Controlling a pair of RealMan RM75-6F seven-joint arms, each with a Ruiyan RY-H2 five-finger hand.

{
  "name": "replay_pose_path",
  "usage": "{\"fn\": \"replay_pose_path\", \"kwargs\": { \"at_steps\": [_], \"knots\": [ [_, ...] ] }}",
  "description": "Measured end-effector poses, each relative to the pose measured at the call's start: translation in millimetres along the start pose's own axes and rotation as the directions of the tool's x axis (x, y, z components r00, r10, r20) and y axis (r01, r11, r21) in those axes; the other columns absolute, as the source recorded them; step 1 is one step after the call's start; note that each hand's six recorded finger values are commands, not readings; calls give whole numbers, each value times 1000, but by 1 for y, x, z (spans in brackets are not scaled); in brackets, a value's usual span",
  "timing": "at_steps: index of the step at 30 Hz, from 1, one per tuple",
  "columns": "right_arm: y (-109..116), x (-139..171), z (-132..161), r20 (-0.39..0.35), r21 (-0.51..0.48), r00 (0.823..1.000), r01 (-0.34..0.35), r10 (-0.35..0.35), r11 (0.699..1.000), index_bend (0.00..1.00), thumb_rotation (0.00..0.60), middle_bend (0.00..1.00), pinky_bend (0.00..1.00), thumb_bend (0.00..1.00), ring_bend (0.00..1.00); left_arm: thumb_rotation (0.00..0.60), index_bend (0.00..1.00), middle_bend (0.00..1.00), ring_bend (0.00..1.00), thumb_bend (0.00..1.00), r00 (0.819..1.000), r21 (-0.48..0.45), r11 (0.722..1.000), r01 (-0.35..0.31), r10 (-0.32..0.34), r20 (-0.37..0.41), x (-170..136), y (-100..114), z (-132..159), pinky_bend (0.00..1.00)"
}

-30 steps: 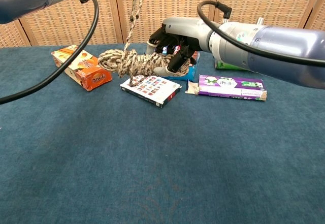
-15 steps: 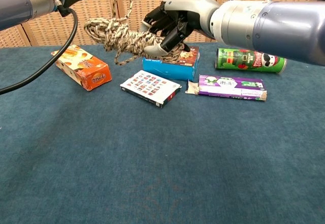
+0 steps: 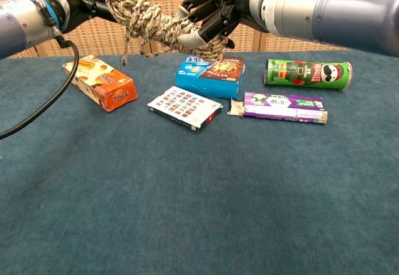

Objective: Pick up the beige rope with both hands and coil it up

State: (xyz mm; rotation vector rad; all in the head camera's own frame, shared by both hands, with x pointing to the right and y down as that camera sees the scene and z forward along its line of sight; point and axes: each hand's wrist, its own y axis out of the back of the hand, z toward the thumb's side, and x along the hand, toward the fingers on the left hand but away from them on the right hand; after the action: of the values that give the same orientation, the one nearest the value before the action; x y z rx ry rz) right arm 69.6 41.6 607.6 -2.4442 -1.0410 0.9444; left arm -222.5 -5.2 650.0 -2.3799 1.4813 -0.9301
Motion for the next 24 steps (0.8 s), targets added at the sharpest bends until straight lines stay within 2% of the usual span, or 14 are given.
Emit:
{"fn": "replay_pose_path", "kwargs": {
  "at_steps": [8, 10, 13, 14, 16, 18, 21, 24],
  "knots": [
    [13, -3, -2, 57, -25, 998, 36, -34, 999, 689, 600, 698, 795, 755, 480, 600, 747, 0, 0, 503, 999, 12, 999, 53, -53, -3, -9, -19, -15, 0],
    [16, -4, -3, 73, -24, 996, 44, -42, 999, 690, 600, 698, 795, 754, 480, 600, 717, 0, 0, 507, 998, 18, 998, 63, -63, -2, -10, -23, -17, 0],
    [20, -4, -3, 86, -7, 995, 51, -51, 999, 689, 600, 698, 795, 754, 480, 600, 544, 0, 0, 513, 997, 35, 996, 79, -79, 1, -12, -28, -19, 0],
    [21, -4, -4, 89, -2, 995, 53, -53, 999, 690, 600, 698, 795, 754, 480, 600, 437, 0, 0, 507, 996, 42, 995, 85, -85, 3, -13, -29, -20, 0],
    [22, -4, -6, 96, 10, 994, 54, -55, 998, 690, 600, 698, 795, 754, 479, 600, 236, 0, 0, 442, 996, 52, 995, 90, -90, 6, -13, -30, -20, 0],
    [22, -4, -7, 99, 12, 993, 56, -57, 998, 690, 600, 698, 795, 754, 479, 600, 36, 0, 0, 238, 996, 66, 994, 92, -93, 13, -14, -30, -20, 0],
    [23, -4, -9, 99, 22, 993, 58, -60, 998, 689, 600, 698, 795, 754, 480, 600, 0, 0, 0, 38, 995, 103, 990, 93, -96, 29, -15, -26, -19, 0],
    [25, -4, -10, 95, 38, 993, 61, -65, 997, 690, 600, 698, 795, 755, 480, 600, 0, 0, 0, 0, 993, 166, 982, 91, -101, 54, -16, -19, -17, 0]
  ]
}}
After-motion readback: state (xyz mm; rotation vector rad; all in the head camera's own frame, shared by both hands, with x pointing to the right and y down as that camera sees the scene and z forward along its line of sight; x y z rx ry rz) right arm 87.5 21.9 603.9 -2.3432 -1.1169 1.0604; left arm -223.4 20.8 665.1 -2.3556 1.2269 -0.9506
